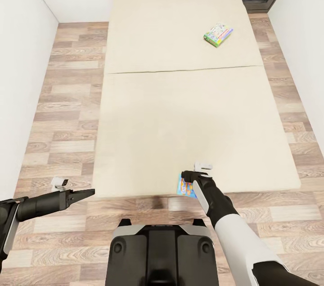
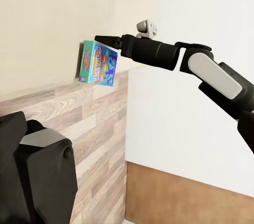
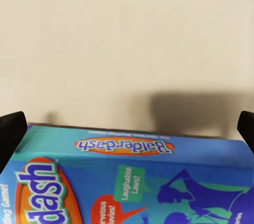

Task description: Put all the toys in the child's room - the three board games (two on the bed and one on the table), the two jigsaw puzzles on the table, and the tennis ball on the table - inside the toy box on the table in the child's room.

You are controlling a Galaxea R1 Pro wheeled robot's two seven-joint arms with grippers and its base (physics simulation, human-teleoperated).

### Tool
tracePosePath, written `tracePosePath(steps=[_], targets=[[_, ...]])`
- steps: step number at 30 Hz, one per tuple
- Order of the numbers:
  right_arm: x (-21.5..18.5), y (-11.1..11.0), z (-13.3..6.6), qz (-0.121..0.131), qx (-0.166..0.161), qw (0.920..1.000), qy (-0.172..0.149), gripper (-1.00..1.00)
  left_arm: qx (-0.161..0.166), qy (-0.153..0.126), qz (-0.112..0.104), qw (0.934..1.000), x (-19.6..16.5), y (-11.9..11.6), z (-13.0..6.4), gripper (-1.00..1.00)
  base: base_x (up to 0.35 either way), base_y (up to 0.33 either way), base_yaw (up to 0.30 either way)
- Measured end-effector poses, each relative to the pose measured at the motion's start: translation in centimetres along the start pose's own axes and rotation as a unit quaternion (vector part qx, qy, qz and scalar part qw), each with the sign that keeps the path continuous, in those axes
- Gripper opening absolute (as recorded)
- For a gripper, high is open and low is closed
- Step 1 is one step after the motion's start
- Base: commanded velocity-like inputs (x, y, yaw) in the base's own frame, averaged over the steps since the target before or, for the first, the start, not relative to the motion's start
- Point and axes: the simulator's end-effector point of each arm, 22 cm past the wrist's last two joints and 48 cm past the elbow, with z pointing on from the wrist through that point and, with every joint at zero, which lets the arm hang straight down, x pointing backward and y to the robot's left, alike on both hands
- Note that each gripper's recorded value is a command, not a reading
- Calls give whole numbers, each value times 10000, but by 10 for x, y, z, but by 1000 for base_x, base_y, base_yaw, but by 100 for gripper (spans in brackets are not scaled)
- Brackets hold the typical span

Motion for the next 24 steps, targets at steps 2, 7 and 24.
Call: tracePosePath(steps=[2, 7, 24], targets=[[0, 0, 0, 0, 0, 10000, 2, 100, 0, 0, 0, 10000, 0, 0, 0, 100, -56, 0, 0], [0, 0, 0, -2, 2, 10000, 4, 100, 1, 1, 0, 10000, 0, 0, 0, 100, -46, 0, 0], [0, 0, 0, -2, 5, 10000, -1, 100, 0, -1, 0, 10000, 0, 0, 0, 100, -3, 0, 0]])
